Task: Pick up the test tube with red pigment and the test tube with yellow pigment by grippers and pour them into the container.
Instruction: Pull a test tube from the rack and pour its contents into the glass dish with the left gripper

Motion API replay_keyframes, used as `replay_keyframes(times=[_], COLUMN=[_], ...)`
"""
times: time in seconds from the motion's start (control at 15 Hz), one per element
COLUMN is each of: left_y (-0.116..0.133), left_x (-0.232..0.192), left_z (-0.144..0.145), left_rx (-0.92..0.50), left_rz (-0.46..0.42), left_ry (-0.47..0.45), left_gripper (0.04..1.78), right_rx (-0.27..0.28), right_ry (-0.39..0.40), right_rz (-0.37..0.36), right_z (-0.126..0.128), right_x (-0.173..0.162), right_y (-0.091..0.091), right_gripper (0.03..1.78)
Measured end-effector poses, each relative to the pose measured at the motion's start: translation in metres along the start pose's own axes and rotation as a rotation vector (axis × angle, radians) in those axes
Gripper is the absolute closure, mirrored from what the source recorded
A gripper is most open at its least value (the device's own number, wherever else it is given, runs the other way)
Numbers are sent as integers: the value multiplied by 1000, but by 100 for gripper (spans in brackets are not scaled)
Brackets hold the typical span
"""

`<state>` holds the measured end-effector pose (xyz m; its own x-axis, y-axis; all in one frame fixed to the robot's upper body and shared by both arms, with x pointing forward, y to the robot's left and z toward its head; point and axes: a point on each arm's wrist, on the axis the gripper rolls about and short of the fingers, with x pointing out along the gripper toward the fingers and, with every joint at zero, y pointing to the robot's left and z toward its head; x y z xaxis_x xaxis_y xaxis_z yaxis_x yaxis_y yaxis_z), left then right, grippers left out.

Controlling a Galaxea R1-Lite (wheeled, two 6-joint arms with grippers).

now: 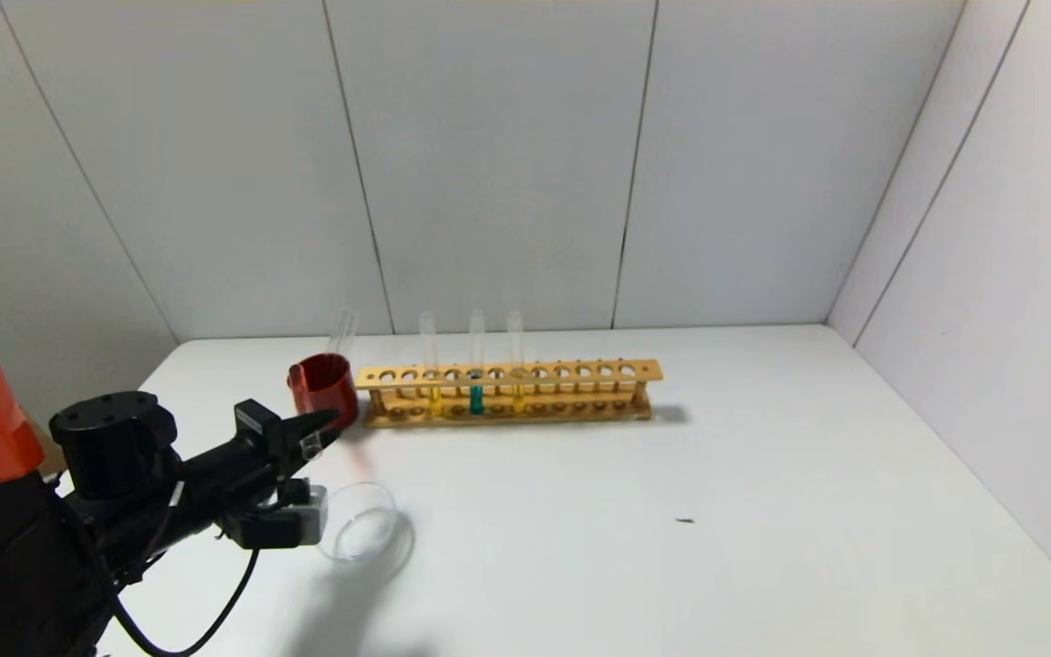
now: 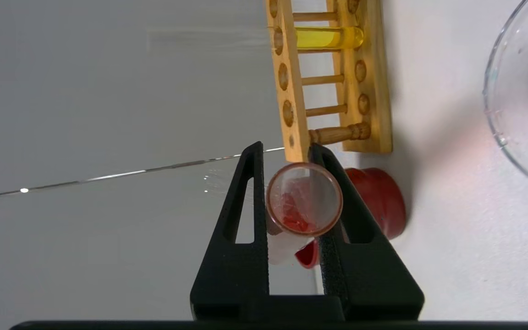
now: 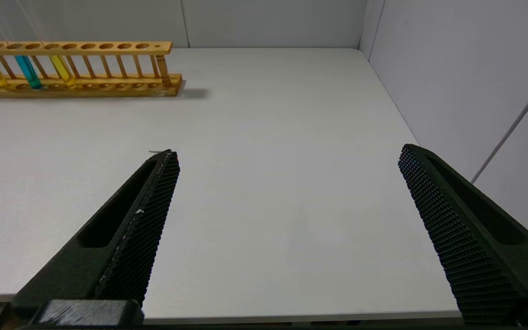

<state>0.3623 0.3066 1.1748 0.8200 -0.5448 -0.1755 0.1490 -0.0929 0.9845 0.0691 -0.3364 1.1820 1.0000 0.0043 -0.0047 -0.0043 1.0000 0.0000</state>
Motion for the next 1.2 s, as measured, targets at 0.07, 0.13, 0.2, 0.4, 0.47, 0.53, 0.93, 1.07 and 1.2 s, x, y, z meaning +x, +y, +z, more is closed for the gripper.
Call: replay_keyframes(times=[0.07,0.13,0.2,0.4,0.47,0.53,0.93,1.07,1.2], left_y=[0,1,1,0,0,1,-1,-1,-2], left_x=[0,0,0,0,0,0,2,3,4], left_z=[-1,-1,-1,-1,-1,-1,-2,-2,-3], left_rx=[11,30,43,49,56,67,96,102,119], left_rz=[0,0,-1,-5,-4,-2,-7,-7,-10], left_ry=[17,34,37,38,39,39,40,40,43], left_gripper=[147,147,147,147,147,147,147,147,147], right_rx=[0,0,0,0,0,0,0,0,0], right_ry=[0,0,0,0,0,0,0,0,0], right_rz=[0,0,0,0,0,0,0,0,0], right_z=[0,0,0,0,0,0,0,0,0], right_x=[0,0,0,0,0,0,0,0,0], right_y=[0,0,0,0,0,0,0,0,0], right_gripper=[6,6,6,6,6,6,6,6,6])
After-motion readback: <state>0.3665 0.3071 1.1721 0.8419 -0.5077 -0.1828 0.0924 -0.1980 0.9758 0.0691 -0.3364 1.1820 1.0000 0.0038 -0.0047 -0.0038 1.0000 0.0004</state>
